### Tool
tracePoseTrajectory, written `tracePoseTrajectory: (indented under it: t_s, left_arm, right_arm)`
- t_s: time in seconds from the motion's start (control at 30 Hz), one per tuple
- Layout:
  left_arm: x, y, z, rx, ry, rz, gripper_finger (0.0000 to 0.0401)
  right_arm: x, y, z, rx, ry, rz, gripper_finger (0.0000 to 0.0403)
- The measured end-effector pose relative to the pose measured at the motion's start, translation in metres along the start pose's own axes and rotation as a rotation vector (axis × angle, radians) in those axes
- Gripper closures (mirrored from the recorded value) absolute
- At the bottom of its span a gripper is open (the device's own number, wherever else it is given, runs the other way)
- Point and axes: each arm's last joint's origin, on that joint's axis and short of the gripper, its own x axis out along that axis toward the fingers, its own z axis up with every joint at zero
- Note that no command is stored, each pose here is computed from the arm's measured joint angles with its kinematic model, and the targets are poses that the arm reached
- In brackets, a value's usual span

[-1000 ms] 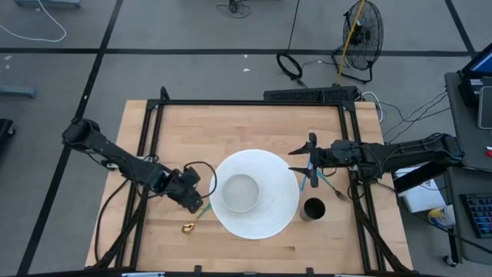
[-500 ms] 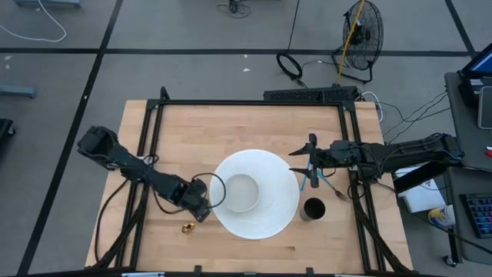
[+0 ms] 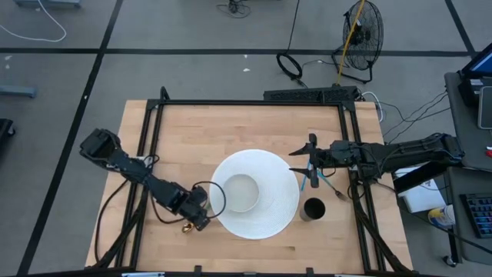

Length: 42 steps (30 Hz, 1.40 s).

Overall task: Pick & Place Utensil
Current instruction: Put the green spoon into the white bowl on the white mat

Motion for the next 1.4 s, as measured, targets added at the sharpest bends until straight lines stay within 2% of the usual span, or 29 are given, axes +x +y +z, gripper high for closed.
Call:
tracePoseTrajectory:
  t_s: [0.27, 0.5, 0.87, 1.03, 1.2, 1.4]
  left_arm:
    - [0.023, -0.008, -0.01, -0.004, 0.006, 0.039, 0.0164]
    - [0.021, -0.014, -0.016, -0.023, 0.015, 0.143, 0.017]
    - [0.023, -0.012, -0.018, -0.021, 0.011, 0.173, 0.0283]
    - [0.027, -0.011, -0.02, -0.02, 0.025, 0.199, 0.0314]
    - [0.026, -0.007, -0.021, -0.096, 0.034, 0.25, 0.0338]
    - [0.024, -0.003, -0.022, -0.177, 0.01, 0.292, 0.0389]
  right_arm:
    - [0.0, 0.0, 0.0, 0.006, -0.001, 0.0, 0.0165]
    - [0.0, 0.0, 0.001, 0.002, -0.008, -0.001, 0.0165]
    - [0.0, 0.0, 0.001, 0.004, -0.008, -0.001, 0.0165]
    - [0.0, 0.0, 0.001, 0.004, -0.007, -0.001, 0.0165]
    - [0.0, 0.0, 0.001, 0.007, -0.008, -0.001, 0.0165]
    - [0.0, 0.0, 0.001, 0.019, -0.008, -0.001, 0.0165]
